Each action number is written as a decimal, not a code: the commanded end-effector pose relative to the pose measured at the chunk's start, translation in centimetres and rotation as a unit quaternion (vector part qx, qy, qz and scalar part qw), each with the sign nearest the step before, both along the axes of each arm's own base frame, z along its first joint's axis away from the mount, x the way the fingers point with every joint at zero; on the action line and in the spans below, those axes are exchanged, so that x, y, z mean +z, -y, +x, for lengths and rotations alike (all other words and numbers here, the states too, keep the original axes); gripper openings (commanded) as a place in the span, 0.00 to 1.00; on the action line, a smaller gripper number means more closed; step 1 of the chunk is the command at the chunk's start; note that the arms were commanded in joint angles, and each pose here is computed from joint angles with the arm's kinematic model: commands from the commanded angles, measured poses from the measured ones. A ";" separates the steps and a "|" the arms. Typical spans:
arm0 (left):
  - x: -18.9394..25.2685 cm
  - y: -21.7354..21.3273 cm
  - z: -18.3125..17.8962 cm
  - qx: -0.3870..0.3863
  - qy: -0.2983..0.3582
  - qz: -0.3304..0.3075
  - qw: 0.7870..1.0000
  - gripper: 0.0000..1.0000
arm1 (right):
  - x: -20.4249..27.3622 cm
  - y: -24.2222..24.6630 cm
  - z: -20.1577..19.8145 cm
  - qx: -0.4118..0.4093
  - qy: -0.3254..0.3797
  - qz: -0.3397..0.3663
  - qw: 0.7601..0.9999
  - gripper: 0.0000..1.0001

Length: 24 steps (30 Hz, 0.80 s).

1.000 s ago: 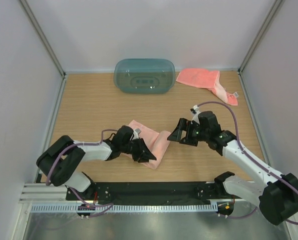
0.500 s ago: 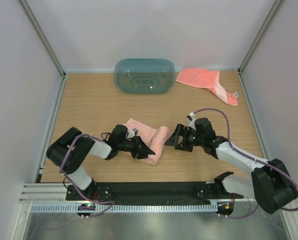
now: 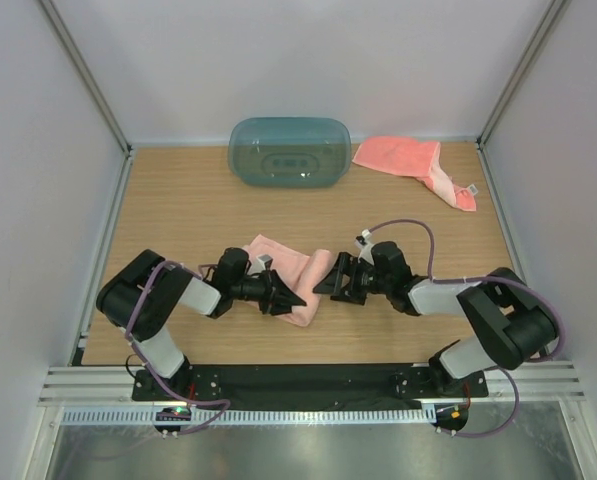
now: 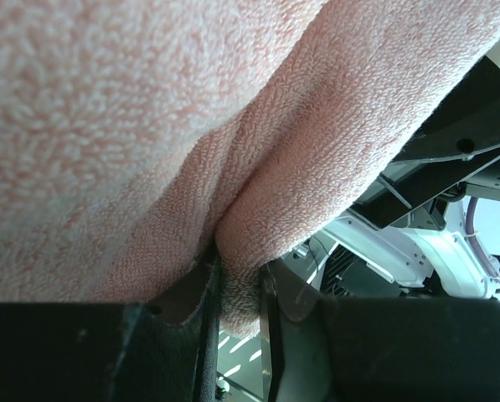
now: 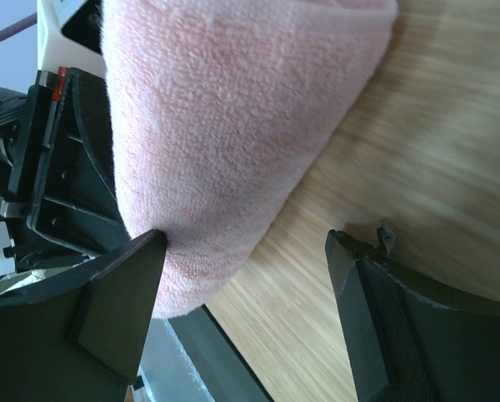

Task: Roll the towels
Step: Fold the towel

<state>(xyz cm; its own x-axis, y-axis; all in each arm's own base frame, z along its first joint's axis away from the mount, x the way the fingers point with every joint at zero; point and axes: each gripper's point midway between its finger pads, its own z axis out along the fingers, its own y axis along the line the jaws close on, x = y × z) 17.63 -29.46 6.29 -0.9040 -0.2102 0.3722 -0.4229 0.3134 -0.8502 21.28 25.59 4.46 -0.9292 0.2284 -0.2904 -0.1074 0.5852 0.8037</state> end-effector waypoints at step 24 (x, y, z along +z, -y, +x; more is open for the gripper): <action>-1.1 -2.7 -0.2 -0.038 0.049 0.143 0.988 0.52 | 0.5 -3.1 3.0 -0.018 0.032 -0.007 0.999 0.28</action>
<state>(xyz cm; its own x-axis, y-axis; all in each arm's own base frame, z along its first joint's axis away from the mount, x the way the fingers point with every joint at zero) 18.20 -28.41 5.84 -0.9277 -0.2346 0.2904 -0.3674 0.4349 -0.8221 22.80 28.98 4.03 -0.9260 0.2458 -0.2866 -0.1128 0.5443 0.8312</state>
